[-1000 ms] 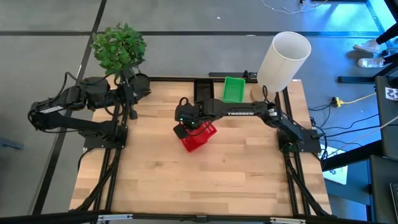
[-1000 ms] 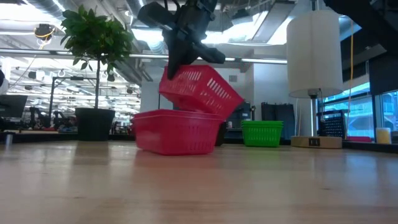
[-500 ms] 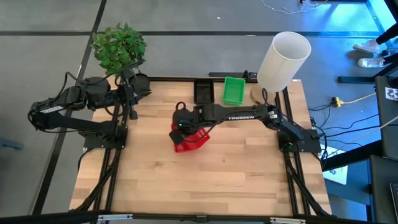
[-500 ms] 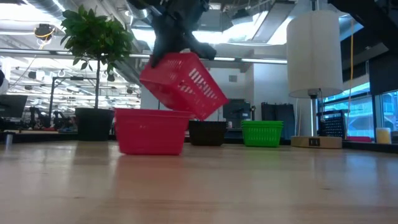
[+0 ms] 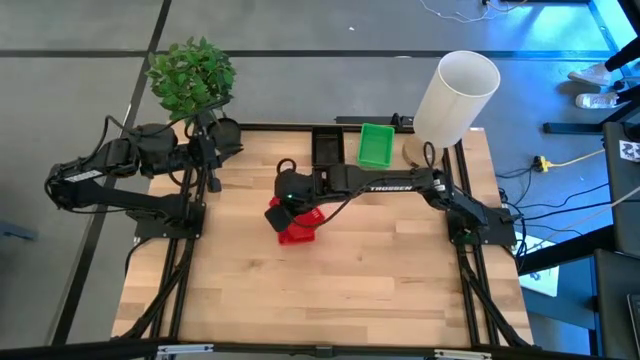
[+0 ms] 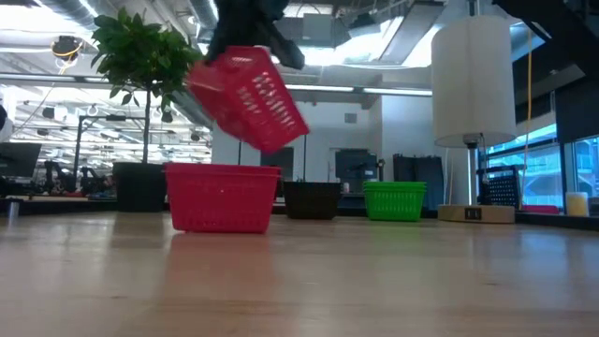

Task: Stack baskets by color
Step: Stack the right red bin on the left red bins

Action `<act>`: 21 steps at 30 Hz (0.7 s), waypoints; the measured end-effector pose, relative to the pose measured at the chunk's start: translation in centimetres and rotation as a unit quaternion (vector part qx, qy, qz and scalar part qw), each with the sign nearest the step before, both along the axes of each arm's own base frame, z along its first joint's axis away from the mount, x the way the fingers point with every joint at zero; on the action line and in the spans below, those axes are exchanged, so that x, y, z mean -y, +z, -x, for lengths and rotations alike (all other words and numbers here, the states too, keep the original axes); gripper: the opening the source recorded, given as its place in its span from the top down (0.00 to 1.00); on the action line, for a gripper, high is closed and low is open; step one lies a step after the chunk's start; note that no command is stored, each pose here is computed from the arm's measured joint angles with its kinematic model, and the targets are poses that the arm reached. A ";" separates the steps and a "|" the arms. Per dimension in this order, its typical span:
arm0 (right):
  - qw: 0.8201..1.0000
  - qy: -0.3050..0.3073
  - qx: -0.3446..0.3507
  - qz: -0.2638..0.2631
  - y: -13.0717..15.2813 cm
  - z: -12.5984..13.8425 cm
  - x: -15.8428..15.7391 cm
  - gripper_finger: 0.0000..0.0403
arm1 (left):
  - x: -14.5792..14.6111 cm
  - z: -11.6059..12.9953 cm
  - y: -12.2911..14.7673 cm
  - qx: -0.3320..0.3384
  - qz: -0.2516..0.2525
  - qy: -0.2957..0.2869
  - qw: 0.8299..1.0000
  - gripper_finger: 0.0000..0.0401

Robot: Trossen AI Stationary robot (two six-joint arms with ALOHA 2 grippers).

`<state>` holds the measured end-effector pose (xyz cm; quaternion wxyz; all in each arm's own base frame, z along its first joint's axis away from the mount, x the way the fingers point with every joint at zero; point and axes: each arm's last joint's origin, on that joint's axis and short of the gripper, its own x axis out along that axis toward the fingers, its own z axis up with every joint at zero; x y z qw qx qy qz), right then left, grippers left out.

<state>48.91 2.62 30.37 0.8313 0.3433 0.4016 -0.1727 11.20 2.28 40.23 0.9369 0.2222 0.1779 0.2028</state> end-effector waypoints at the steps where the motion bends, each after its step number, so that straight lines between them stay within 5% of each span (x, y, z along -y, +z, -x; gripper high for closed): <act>1: 1.000 0.003 0.009 -0.004 0.0 -0.2 0.0 1.00 | 0.0 0.0 0.0 0.000 0.000 0.000 1.000 0.93; 21: 0.994 0.012 -0.110 0.007 -3.3 0.3 1.6 1.00 | 0.1 0.0 -0.1 -0.003 0.007 -0.024 1.000 0.93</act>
